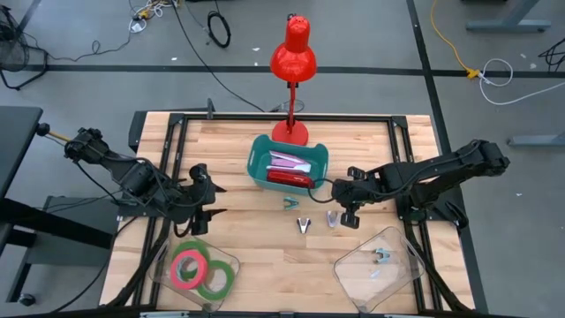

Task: Pick and place Stapler, Stapler remover, tape
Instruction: Put the purple staple remover in the right transparent bin, then put the black staple remover in the right transparent bin

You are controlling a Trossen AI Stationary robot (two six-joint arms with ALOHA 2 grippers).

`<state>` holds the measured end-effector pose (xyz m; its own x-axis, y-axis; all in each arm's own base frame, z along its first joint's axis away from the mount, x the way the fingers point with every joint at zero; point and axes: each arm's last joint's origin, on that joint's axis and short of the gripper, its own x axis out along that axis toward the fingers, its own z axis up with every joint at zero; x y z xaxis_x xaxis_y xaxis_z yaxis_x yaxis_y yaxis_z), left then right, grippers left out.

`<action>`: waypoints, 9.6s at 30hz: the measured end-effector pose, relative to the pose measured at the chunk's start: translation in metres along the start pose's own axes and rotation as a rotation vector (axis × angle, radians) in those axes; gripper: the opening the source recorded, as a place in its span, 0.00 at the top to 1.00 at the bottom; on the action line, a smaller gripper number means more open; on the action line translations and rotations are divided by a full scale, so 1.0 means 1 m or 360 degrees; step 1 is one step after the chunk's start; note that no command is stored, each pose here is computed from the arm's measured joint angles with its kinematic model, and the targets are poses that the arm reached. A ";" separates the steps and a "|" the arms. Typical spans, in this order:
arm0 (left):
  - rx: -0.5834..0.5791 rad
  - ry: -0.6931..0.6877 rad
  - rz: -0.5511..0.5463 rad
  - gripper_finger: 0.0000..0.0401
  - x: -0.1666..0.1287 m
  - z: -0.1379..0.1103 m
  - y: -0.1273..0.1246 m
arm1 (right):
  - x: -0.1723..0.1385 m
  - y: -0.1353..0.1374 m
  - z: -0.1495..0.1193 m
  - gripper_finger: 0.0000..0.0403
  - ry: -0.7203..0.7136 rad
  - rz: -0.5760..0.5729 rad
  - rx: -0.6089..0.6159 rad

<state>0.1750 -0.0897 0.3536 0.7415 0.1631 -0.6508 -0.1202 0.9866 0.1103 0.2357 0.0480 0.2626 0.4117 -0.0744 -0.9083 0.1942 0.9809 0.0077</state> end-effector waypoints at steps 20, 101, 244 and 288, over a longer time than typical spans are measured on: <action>0.0071 -0.0032 0.0096 0.38 0.000 0.000 0.002 | 0.000 0.006 0.002 0.77 -0.0044 0.0269 -0.1036; 0.0128 -0.0035 0.0104 0.38 0.000 0.001 0.002 | 0.110 0.012 0.014 0.66 0.0262 0.0431 -0.2478; 0.0144 -0.0037 0.0109 0.38 0.000 0.001 0.002 | -0.049 0.123 -0.062 0.89 -0.0083 0.0770 -0.1812; 0.0140 -0.0039 0.0108 0.38 0.000 0.001 0.002 | 0.009 0.048 0.024 0.57 -0.0170 0.0135 -0.1638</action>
<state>0.1752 -0.0879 0.3545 0.7499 0.2280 -0.6210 -0.1128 0.9691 0.2196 0.2699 0.0904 0.2648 0.4750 0.0355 -0.8793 -0.6726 0.6590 -0.3367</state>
